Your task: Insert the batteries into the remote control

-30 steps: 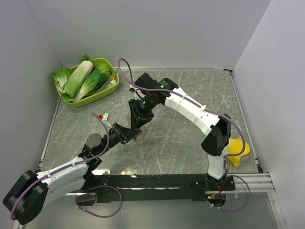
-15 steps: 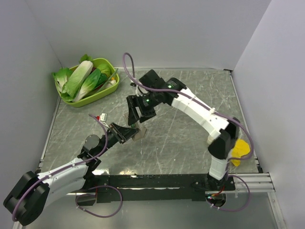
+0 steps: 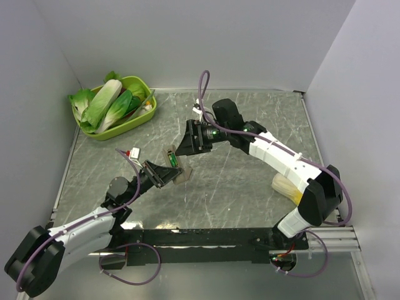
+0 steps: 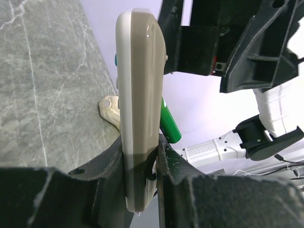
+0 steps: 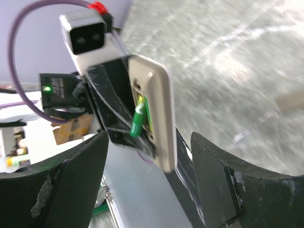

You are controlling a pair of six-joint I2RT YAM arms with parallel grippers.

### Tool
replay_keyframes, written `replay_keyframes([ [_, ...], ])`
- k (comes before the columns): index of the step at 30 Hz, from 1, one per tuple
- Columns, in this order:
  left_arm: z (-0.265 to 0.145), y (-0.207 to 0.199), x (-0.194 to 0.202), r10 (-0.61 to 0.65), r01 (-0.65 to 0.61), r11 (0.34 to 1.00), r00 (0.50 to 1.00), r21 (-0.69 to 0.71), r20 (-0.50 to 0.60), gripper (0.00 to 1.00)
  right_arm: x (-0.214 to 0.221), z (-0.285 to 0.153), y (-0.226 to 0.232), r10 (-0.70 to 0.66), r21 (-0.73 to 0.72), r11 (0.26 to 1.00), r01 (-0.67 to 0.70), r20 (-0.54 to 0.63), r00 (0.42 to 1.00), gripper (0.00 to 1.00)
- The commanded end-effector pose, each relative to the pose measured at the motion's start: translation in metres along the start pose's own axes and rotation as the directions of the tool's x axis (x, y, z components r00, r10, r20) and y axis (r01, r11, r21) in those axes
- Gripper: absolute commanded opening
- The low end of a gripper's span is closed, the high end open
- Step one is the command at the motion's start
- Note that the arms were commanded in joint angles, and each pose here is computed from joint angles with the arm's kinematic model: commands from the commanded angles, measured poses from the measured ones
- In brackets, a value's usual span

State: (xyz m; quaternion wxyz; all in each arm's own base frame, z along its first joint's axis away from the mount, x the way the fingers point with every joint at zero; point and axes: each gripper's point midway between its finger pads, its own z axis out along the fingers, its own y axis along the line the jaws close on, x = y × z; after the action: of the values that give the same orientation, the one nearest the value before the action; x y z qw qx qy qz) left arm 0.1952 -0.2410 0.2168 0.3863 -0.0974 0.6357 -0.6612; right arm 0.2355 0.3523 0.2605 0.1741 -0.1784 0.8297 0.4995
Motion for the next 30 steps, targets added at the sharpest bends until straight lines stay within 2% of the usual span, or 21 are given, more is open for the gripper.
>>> replay_keyframes([
  [1, 0.003, -0.044, -0.013, 0.052, -0.056, 0.987, 0.998, 0.149, 0.032, 0.01, -0.017, -0.005, 0.034, -0.075, -0.159, 0.983, 0.088, 0.086, 0.993, 0.78],
  [6, 0.003, -0.049, -0.013, 0.058, -0.062, 0.985, 0.998, 0.164, 0.028, 0.01, -0.014, 0.005, 0.026, -0.047, -0.183, 0.981, 0.061, 0.076, 0.996, 0.77],
  [11, 0.004, -0.048, -0.014, 0.054, -0.058, 0.985, 0.998, 0.160, 0.030, 0.01, -0.008, 0.012, 0.024, -0.029, -0.227, 0.973, 0.041, 0.056, 0.998, 0.70],
  [16, 0.005, -0.049, -0.014, 0.045, -0.050, 0.985, 0.999, 0.163, 0.029, 0.01, -0.007, 0.016, 0.028, -0.003, -0.293, 0.956, 0.018, 0.051, 0.999, 0.48],
  [19, 0.006, -0.048, -0.014, 0.043, -0.047, 0.987, 0.999, 0.156, 0.028, 0.01, -0.006, 0.017, 0.030, 0.004, -0.316, 0.949, 0.012, 0.050, 0.999, 0.38],
  [27, 0.008, -0.046, -0.013, 0.036, -0.038, 0.987, 0.999, 0.154, 0.016, 0.01, -0.005, 0.021, 0.030, 0.015, -0.344, 0.939, -0.004, 0.029, 0.999, 0.41],
  [30, 0.009, -0.046, -0.012, 0.039, -0.040, 0.987, 0.999, 0.154, 0.008, 0.01, -0.004, 0.022, 0.031, 0.015, -0.357, 0.934, -0.007, 0.019, 1.000, 0.52],
])
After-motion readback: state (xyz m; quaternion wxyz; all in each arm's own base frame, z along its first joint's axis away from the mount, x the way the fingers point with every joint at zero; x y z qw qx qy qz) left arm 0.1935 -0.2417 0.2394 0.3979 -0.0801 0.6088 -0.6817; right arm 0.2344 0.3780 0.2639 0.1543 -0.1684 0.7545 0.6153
